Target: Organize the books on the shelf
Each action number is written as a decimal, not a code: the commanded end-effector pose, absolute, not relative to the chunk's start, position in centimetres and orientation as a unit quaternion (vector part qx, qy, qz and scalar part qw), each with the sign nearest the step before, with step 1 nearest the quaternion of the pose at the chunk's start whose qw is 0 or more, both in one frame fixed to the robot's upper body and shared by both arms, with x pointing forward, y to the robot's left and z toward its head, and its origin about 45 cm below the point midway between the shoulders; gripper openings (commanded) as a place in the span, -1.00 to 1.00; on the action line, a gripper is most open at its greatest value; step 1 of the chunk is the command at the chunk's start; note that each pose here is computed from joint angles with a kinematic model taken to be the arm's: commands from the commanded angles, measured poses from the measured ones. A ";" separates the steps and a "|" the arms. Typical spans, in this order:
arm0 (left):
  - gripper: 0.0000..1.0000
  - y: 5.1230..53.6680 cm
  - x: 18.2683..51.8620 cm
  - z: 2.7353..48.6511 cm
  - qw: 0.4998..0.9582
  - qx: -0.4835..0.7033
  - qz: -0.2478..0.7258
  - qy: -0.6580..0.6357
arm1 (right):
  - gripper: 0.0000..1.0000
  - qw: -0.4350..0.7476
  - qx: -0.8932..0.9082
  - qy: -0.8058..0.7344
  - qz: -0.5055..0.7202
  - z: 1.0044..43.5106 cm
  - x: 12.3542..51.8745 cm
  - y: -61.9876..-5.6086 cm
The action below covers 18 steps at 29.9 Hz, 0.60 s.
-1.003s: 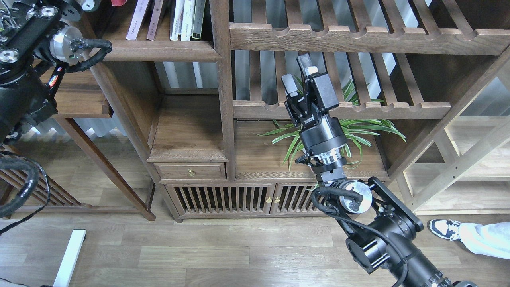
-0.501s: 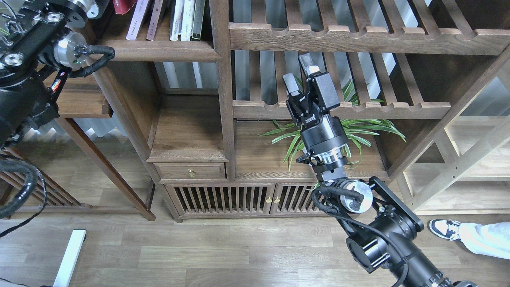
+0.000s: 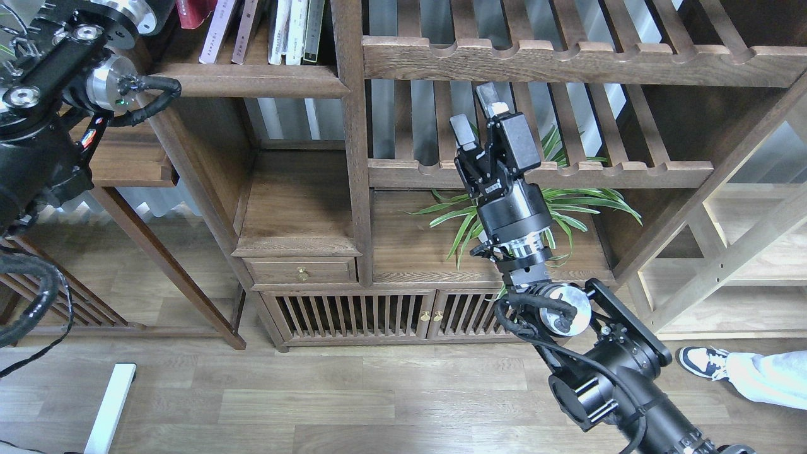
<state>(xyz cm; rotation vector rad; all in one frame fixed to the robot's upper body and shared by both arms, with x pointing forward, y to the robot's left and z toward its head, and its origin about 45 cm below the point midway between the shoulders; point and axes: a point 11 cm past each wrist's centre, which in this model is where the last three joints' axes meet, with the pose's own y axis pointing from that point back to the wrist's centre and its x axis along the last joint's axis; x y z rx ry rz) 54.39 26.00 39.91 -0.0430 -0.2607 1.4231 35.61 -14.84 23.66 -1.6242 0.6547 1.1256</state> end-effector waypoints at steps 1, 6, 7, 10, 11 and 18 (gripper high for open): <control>-0.75 26.2 54.4 39.8 0.748 -0.020 0.653 -0.116 | 0.88 0.505 -0.673 0.271 0.467 23.7 35.6 -14.8; -0.66 26.3 54.5 39.5 0.746 -0.017 0.656 -0.114 | 0.88 0.506 -0.672 0.272 0.467 23.6 35.6 -14.9; -0.65 26.1 54.5 39.3 0.747 -0.016 0.655 -0.112 | 0.88 0.506 -0.672 0.272 0.466 23.7 35.6 -14.9; -0.64 26.2 54.5 38.8 0.746 -0.011 0.657 -0.110 | 0.88 0.506 -0.672 0.272 0.467 23.6 35.6 -14.9; -0.64 26.3 54.5 38.7 0.745 -0.009 0.657 -0.112 | 0.88 0.506 -0.672 0.272 0.467 23.6 35.6 -14.9; -0.63 25.5 54.6 38.4 0.748 -0.013 0.655 -0.108 | 0.88 0.507 -0.672 0.271 0.467 23.7 35.6 -14.9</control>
